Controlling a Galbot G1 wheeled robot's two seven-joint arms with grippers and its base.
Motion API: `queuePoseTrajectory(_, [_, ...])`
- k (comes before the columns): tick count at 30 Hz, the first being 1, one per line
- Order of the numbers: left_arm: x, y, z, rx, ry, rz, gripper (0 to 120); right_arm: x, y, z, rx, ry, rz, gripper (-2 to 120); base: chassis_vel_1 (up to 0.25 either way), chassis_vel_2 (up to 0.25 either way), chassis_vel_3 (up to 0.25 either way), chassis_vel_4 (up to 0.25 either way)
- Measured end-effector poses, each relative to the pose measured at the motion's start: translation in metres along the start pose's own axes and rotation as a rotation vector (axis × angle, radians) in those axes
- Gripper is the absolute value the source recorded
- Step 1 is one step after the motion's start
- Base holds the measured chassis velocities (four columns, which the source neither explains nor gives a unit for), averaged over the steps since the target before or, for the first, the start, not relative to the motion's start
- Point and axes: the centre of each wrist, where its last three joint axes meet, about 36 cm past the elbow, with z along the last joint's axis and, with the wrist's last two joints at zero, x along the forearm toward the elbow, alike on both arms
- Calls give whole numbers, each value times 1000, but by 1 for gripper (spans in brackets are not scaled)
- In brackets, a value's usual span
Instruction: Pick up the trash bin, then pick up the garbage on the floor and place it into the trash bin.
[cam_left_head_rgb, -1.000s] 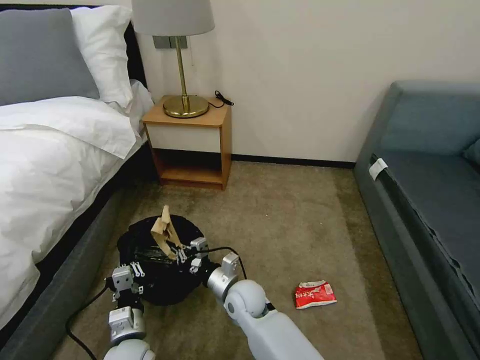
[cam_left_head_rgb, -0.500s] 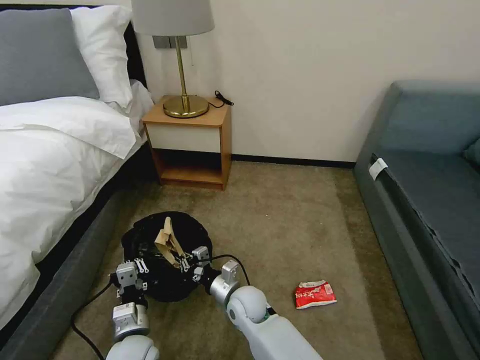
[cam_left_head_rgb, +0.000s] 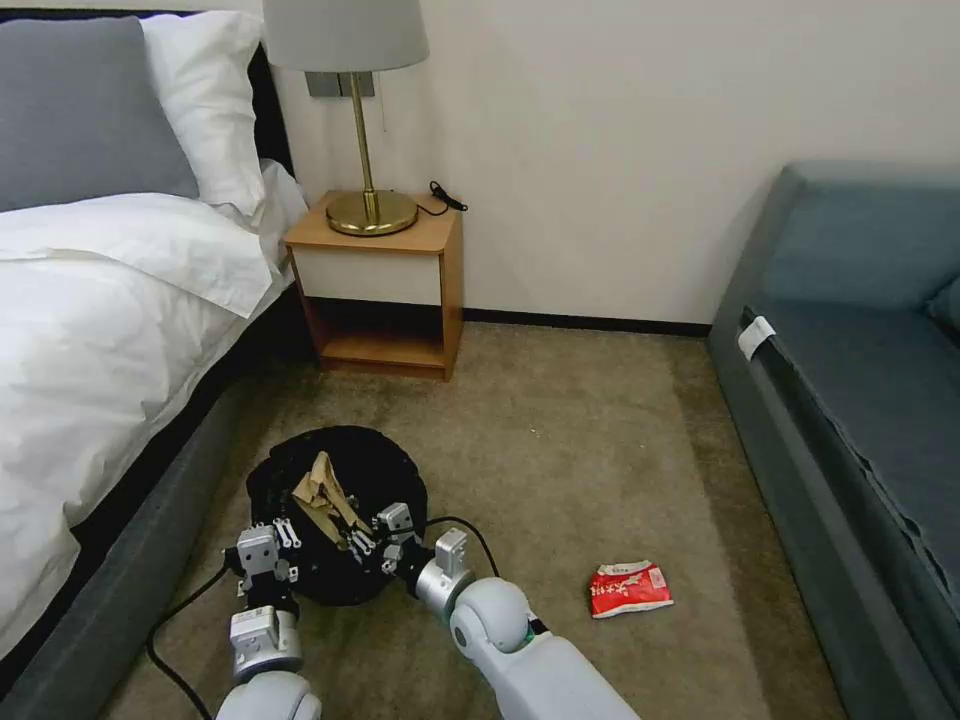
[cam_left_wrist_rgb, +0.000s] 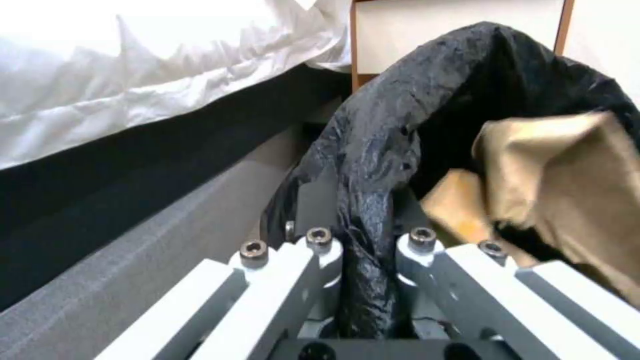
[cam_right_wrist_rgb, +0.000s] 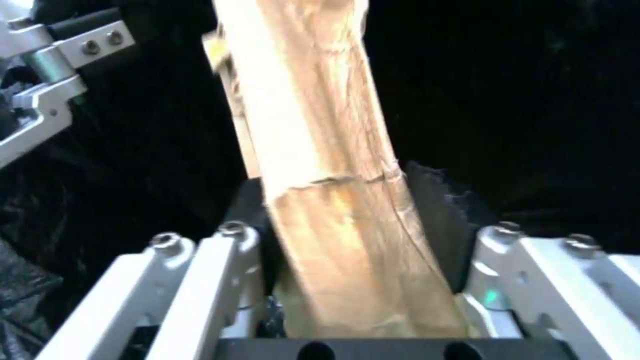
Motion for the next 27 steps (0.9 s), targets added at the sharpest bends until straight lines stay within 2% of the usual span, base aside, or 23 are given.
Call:
queuePoseTrajectory(2, [0, 0, 1, -2, 0, 0, 4, 0, 0, 0, 1, -1, 2, 51, 0, 0, 0, 0])
queuePoseTrajectory(4, [0, 0, 3, -14, -6, 4, 4, -1, -2, -1, 12, -10, 18, 66, 0, 0, 0, 0])
queuePoseTrajectory(5, [0, 0, 3, -14, -6, 4, 4, -1, -2, -1, 12, -10, 18, 66, 0, 0, 0, 0])
queuePoseTrajectory(7, [-1, -2, 3, -13, -10, 6, 4, -1, -5, -4, 14, -21, 33, 76, 0, 0, 0, 0])
queuePoseTrajectory(8, [-1, -2, 3, -13, -10, 6, 4, -1, -5, -4, 14, -21, 33, 76, 0, 0, 0, 0])
queuePoseTrajectory(10, [-1, -2, 3, -12, -11, 7, 4, 3, -11, -10, 22, -34, 47, 86, 0, 0, 0, 0])
queuePoseTrajectory(12, [-1, -2, 3, -12, -11, 7, 4, 5, -14, -12, 25, -37, 53, 89, 0, 0, 0, 0])
queuePoseTrajectory(14, [-1, -1, 3, -12, -15, 7, 4, 15, -29, -20, 36, -45, 80, 98, 0, 0, 0, 0])
queuePoseTrajectory(19, [-1, 1, 4, -14, -19, 8, 4, 30, -50, -32, 34, -53, 120, 100, 0, 0, 0, 0])
queuePoseTrajectory(27, [0, 3, 5, -6, -13, 7, 4, 33, -51, -30, 48, -34, 119, 100, 0, 0, 0, 0])
